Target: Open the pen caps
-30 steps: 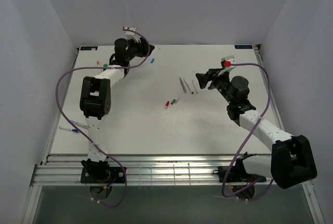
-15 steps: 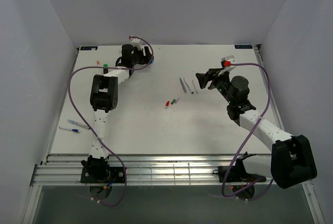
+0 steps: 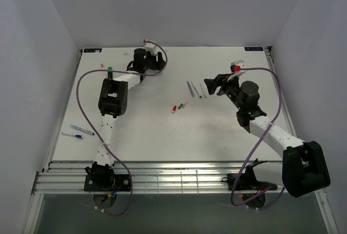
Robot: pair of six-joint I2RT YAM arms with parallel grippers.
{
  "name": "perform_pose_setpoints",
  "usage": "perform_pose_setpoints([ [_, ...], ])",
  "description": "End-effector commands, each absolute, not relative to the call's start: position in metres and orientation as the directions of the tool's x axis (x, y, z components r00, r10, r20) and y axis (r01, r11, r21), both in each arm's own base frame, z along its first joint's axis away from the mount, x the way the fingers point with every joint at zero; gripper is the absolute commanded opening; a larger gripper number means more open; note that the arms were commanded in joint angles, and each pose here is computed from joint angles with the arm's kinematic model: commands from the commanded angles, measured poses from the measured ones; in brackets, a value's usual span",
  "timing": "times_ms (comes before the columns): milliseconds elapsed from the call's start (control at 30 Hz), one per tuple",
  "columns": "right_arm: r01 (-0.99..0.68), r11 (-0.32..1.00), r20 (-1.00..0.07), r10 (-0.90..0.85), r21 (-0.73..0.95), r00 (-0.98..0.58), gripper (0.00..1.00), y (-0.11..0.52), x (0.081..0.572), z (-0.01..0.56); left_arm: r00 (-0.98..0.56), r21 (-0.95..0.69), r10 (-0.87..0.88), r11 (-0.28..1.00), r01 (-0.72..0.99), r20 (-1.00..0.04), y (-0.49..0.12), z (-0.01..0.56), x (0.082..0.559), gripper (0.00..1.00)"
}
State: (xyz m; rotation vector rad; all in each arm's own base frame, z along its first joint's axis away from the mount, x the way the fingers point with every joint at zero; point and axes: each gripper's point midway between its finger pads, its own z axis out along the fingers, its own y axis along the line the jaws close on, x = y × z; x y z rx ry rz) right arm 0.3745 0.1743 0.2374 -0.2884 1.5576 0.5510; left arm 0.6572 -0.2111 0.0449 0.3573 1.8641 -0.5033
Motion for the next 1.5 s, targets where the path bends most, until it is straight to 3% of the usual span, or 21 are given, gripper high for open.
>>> perform_pose_setpoints([
  [0,-0.511,0.845,-0.984,0.177,0.157,-0.011,0.77,0.172,0.372,0.257,-0.276,-0.107,0.033,0.873,0.475,-0.961,-0.218,0.062,0.665,0.75],
  [433,-0.505,0.850,-0.985,0.173,0.149,0.000,0.77,0.169,0.369,0.260,-0.300,0.001,0.121,0.929,0.371,-0.946,-0.212,0.026,0.665,0.49],
  [500,-0.503,0.851,-0.985,0.175,0.148,0.005,0.77,0.169,0.369,0.262,-0.301,0.024,0.150,0.923,0.384,-0.942,-0.216,0.022,0.662,0.36],
  [667,-0.504,0.850,-0.985,0.174,0.153,-0.006,0.77,0.169,0.369,0.262,-0.313,0.036,0.167,0.923,0.384,-0.935,-0.219,0.019,0.656,0.22],
  [800,-0.505,0.847,-0.984,0.173,0.165,-0.032,0.77,0.171,0.368,0.263,-0.328,0.003,0.136,0.927,0.376,-0.935,-0.219,0.021,0.654,0.00],
  [967,-0.489,0.848,-0.979,0.163,0.203,-0.124,0.77,0.173,0.372,0.263,-0.326,-0.074,0.054,0.926,0.370,-0.944,-0.226,0.055,0.649,0.00],
  [1200,-0.490,0.807,-0.931,0.189,0.329,-0.313,0.77,0.183,0.352,0.258,-0.302,-0.247,-0.126,0.880,0.406,-0.945,-0.237,0.163,0.607,0.00],
  [1233,-0.479,0.800,-0.910,0.191,0.362,-0.368,0.77,0.185,0.347,0.250,-0.272,-0.262,-0.153,0.864,0.430,-0.950,-0.239,0.196,0.595,0.00],
  [1300,-0.487,0.777,-0.890,0.200,0.399,-0.411,0.77,0.188,0.337,0.250,-0.333,-0.337,-0.193,0.825,0.454,-0.923,-0.247,0.198,0.566,0.00],
  [1333,-0.489,0.764,-0.878,0.206,0.420,-0.433,0.77,0.190,0.332,0.249,-0.317,-0.358,-0.223,0.802,0.478,-0.922,-0.248,0.227,0.550,0.00],
  [1433,-0.509,0.700,-0.828,0.218,0.502,-0.517,0.78,0.201,0.311,0.244,-0.424,-0.466,-0.267,0.740,0.485,-0.866,-0.260,0.221,0.500,0.00],
  [1467,-0.519,0.657,-0.798,0.222,0.547,-0.561,0.77,0.209,0.301,0.243,-0.417,-0.481,-0.281,0.702,0.525,-0.864,-0.269,0.246,0.475,0.00],
])
